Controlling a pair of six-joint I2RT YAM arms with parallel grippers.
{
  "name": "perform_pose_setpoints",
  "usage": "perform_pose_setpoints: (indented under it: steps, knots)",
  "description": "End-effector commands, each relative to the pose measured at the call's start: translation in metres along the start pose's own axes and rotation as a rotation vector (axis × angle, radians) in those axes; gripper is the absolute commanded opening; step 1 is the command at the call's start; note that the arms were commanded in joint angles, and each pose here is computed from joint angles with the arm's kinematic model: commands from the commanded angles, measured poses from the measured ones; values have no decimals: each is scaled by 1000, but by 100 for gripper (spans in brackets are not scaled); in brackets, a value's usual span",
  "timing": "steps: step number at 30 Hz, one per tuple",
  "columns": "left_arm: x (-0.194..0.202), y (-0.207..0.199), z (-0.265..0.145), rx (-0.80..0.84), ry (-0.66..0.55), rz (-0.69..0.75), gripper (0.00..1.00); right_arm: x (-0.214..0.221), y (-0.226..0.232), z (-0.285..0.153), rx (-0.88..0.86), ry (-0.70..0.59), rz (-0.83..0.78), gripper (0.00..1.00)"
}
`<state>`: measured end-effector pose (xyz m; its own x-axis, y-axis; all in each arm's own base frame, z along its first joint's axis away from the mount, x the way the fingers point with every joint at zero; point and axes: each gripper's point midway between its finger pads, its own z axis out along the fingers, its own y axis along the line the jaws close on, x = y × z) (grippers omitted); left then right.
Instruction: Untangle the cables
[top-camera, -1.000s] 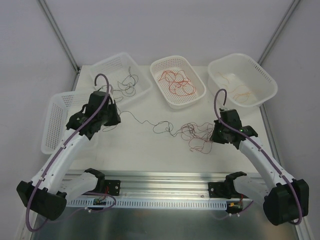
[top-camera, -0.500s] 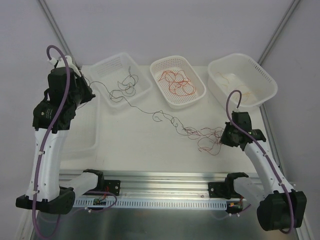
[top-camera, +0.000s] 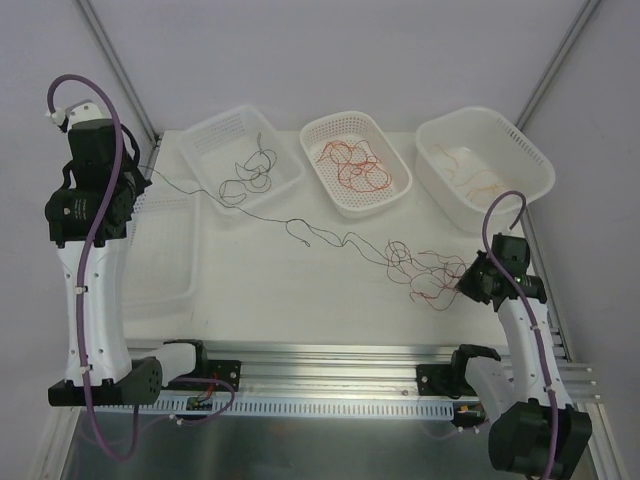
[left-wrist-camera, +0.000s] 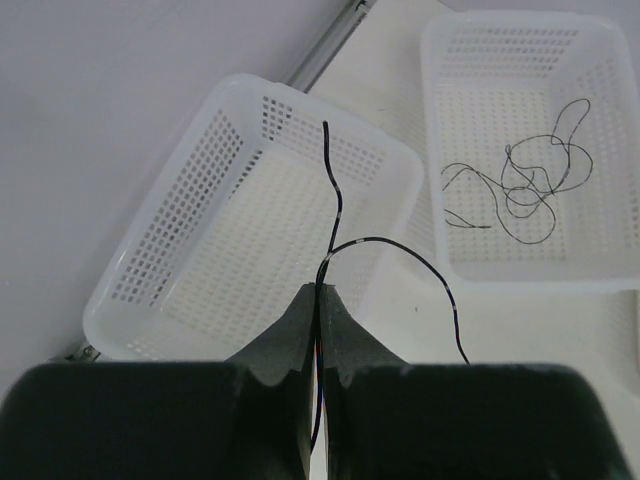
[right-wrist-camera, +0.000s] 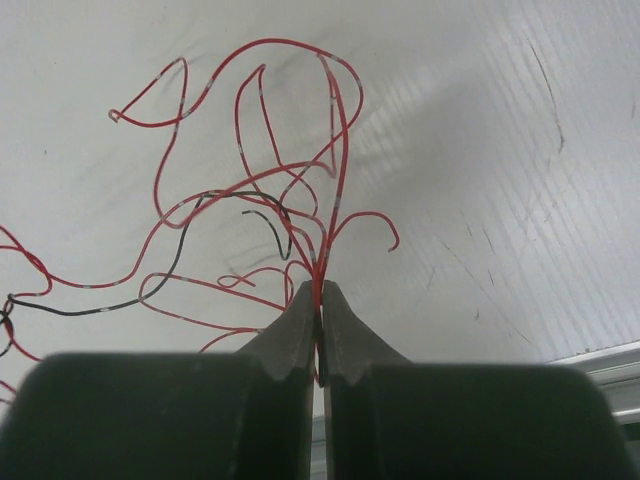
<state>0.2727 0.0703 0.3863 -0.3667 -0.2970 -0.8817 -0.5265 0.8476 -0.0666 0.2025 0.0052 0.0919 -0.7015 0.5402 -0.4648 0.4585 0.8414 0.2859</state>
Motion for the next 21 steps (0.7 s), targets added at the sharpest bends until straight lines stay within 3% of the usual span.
perform_pose_setpoints:
  steps: [1,3,6,7,9,12,13,16,19,21]
  knots:
    - [-9,23,-7,-101,-27,38,0,-1,-3,-1,-4,-20,88,1]
    - [-6,20,-7,-79,-19,40,0,-5,-2,-1,-12,-32,100,1]
    - [2,-11,-8,102,16,52,0,-2,14,2,-94,20,59,3]
    - [11,-42,-15,282,54,62,0,1,15,6,-97,48,45,3]
    - [34,-70,-23,457,108,73,0,5,17,9,-91,68,-10,3]
    - [72,-115,-41,701,178,114,0,14,20,13,-69,116,-97,18]
    - [82,-121,-44,723,199,123,0,10,23,12,-61,106,-123,35]
    - [116,-134,-50,782,268,168,0,7,30,5,-44,82,-225,57]
    - [141,-137,-52,822,328,171,0,-3,56,-12,-112,29,-371,67]
    - [157,-135,-49,825,356,184,0,0,94,-27,-249,14,-541,70]
